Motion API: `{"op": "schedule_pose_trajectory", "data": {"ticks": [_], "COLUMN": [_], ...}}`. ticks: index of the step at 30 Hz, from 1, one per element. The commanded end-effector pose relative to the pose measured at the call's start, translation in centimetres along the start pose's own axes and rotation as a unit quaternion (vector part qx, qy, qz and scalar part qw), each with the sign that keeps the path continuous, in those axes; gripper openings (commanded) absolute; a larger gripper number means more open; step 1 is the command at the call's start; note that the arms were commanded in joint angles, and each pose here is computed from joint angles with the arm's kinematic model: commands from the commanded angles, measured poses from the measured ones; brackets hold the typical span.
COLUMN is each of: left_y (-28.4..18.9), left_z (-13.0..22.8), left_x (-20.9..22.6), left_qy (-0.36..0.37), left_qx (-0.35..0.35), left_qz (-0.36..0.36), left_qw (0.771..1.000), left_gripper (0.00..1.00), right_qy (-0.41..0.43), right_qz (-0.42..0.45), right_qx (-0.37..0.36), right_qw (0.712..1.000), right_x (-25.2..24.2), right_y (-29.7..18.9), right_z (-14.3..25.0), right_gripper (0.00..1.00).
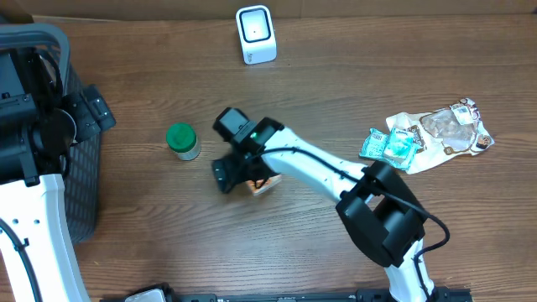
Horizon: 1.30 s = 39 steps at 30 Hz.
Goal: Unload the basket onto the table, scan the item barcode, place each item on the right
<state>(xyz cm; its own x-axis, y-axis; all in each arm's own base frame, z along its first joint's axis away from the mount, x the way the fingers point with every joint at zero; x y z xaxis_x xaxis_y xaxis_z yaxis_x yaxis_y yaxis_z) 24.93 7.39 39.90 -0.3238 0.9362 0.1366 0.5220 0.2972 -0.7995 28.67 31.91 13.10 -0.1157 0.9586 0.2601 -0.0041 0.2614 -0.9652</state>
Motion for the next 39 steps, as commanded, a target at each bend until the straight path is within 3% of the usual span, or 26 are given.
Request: {"op": "schedule_pose_trajectory", "data": {"ticks": [1,6,13,16,18,20,24,39], "left_y": [-0.4,-0.4,-0.4,-0.4,-0.4,-0.4,-0.4,-0.4], "left_z": [-0.1,-0.1,-0.1,-0.1,-0.1,-0.1,-0.1,-0.1], "left_x": [0.2,0.2,0.2,0.2,0.2,0.2,0.2,0.2], "left_qy": [-0.008,-0.009,-0.008,-0.009,-0.009,-0.009,-0.008,-0.008], "left_qx": [-0.008,-0.008,-0.008,-0.008,-0.008,-0.008,-0.008,-0.008], "left_qz": [0.001,0.001,0.001,0.001,0.001,0.001,0.001,0.001], "left_qw": [1.000,1.000,1.000,1.000,1.000,1.000,1.000,1.000], "left_gripper": [1.00,1.00,1.00,0.99,1.00,1.00,1.00,0.99], "right_qy": [-0.039,-0.036,0.156,0.174,0.177,0.166,0.163,0.123], "right_qz": [0.044,0.063,0.056,0.031,0.042,0.053,0.082,0.102], "right_qx": [-0.028,-0.012,0.031,0.082,0.098,0.113,0.138,0.150], "right_qw": [0.998,0.997,0.986,0.981,0.978,0.978,0.973,0.976], "right_x": [-2.3,-4.7,-8.1,-8.7,-9.1,-9.2,-9.8,-7.9], "right_y": [-1.8,-3.7,-5.8,-5.5,-4.8,-3.9,-2.7,-0.3], "right_z": [-2.6,-3.9,-4.7,-3.9,-3.2,-2.3,-0.9,1.8], "right_gripper": [1.00,1.00,1.00,0.98,0.81,0.50,0.04,0.04]}}
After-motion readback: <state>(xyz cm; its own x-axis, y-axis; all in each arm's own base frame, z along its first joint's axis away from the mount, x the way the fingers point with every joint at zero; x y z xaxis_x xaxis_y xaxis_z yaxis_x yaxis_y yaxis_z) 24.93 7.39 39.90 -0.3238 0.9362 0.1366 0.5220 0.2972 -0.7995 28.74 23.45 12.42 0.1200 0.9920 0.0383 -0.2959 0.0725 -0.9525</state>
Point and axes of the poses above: each gripper's point midway between its finger pads, its own y axis out along the fingers, its own x axis along the line the jaws close on, z = x × y, the point moved 10 cm from there along -y, back along the fingers, and after that the axes turned 14 degrees about y, right-handed, at the moved point
